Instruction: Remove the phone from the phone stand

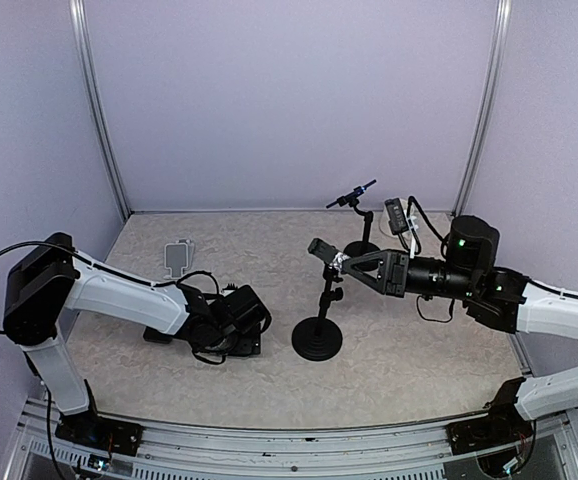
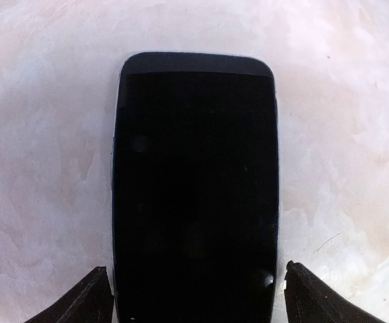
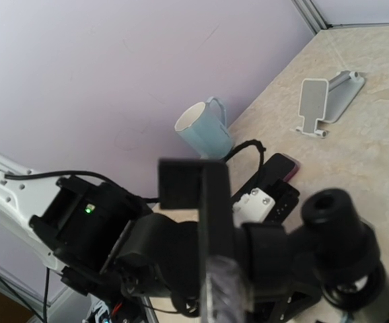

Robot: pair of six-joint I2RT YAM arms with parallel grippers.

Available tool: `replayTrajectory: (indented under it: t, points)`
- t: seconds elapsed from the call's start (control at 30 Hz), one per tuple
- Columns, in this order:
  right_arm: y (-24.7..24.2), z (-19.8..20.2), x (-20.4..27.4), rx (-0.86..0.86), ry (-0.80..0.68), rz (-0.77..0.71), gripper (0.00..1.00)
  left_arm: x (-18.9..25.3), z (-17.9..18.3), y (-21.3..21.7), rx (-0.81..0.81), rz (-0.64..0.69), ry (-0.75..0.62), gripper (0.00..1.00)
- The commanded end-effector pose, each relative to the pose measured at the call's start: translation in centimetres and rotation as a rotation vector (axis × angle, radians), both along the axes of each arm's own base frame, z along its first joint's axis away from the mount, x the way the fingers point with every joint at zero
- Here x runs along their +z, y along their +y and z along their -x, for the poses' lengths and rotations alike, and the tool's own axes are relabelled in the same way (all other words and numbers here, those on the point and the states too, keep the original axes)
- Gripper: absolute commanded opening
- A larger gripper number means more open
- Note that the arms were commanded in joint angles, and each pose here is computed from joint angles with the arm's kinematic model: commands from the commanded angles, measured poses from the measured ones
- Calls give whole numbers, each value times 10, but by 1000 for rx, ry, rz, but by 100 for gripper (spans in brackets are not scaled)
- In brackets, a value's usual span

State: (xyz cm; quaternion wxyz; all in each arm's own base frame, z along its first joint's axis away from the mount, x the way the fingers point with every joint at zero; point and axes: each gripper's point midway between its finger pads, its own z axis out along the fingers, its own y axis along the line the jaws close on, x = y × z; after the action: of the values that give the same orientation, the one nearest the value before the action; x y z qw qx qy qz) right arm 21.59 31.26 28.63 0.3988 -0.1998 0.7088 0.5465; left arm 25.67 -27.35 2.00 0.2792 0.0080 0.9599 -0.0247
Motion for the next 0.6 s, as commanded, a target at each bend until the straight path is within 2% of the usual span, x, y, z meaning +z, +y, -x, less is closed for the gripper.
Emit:
replayTrajectory:
  t: [0.0,0.23,0.57]
  points:
    - [-3,-9,-3,-46,-17,35,0,9,-9,-1,13,12,-42,92]
    - [-2,-10,1,-46,-26,33,0,21,-9,-8,-7,73,-62,99]
    - [6,-19,15,-45,-65,32,0,81,-20,-19,-79,182,-205,99]
